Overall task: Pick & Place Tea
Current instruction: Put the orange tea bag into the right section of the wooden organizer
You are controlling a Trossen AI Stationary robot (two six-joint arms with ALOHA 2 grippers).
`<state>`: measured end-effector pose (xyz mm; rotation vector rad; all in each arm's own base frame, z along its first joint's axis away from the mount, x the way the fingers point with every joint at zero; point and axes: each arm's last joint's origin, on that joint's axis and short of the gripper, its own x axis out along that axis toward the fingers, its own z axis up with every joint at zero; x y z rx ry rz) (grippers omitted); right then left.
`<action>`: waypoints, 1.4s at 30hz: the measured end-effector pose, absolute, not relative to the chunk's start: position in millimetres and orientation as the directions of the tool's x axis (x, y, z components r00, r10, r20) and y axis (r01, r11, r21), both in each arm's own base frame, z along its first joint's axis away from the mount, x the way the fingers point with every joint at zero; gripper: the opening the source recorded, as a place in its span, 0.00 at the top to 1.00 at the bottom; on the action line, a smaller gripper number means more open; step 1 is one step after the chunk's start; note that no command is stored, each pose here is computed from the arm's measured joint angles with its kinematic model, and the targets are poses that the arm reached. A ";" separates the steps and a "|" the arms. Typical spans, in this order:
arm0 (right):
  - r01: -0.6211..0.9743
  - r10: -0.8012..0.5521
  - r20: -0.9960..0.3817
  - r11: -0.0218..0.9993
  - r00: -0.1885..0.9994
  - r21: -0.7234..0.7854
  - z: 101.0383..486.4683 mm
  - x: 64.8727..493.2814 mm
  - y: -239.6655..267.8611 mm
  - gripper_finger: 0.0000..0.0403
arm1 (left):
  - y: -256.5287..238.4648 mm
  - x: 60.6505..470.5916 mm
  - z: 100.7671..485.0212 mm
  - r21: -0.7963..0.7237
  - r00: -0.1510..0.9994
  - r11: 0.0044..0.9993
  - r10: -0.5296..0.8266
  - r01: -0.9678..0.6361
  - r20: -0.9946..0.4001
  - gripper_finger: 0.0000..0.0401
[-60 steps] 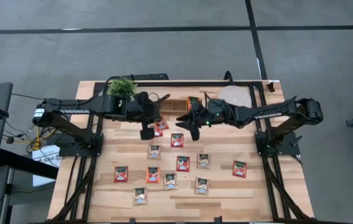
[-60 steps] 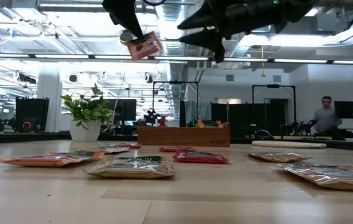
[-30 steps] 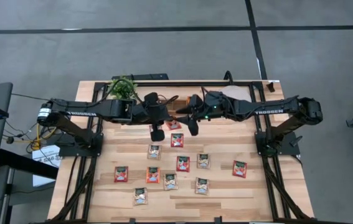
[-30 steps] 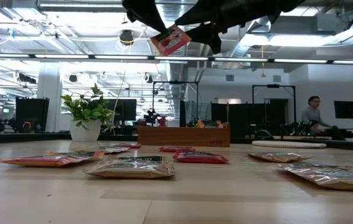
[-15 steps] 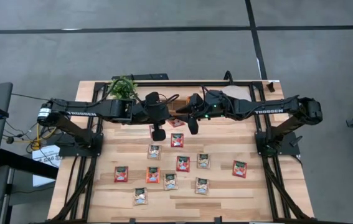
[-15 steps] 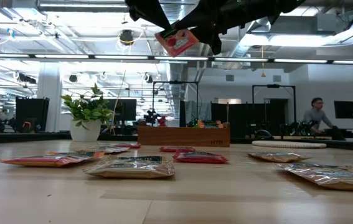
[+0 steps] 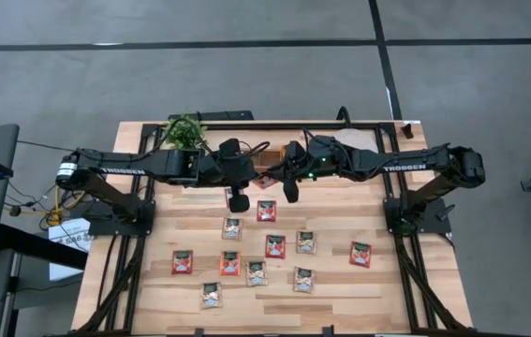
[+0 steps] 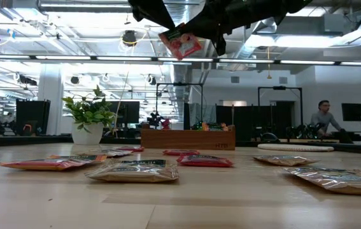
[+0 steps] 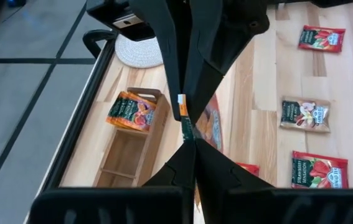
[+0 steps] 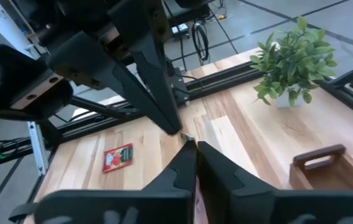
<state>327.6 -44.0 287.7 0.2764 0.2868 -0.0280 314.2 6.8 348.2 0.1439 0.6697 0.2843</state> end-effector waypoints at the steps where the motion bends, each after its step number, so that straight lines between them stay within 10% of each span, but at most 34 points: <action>1: 0.065 0.014 -0.279 0.960 0.960 0.271 288.1 327.7 -43.9 0.98 | 6.7 314.2 348.2 0.220 0.748 0.953 0.301 -0.210 -0.591 1.00; 23: 0.067 0.017 -0.277 0.955 0.961 0.291 288.3 327.8 -43.2 1.00 | 8.2 315.2 350.4 0.246 0.748 0.934 0.355 -0.258 -0.561 1.00; 42: 0.348 -0.245 -0.358 0.901 0.901 0.260 258.8 306.7 -99.4 1.00 | 20.9 280.9 320.2 0.425 0.360 0.777 0.604 -0.464 -0.711 1.00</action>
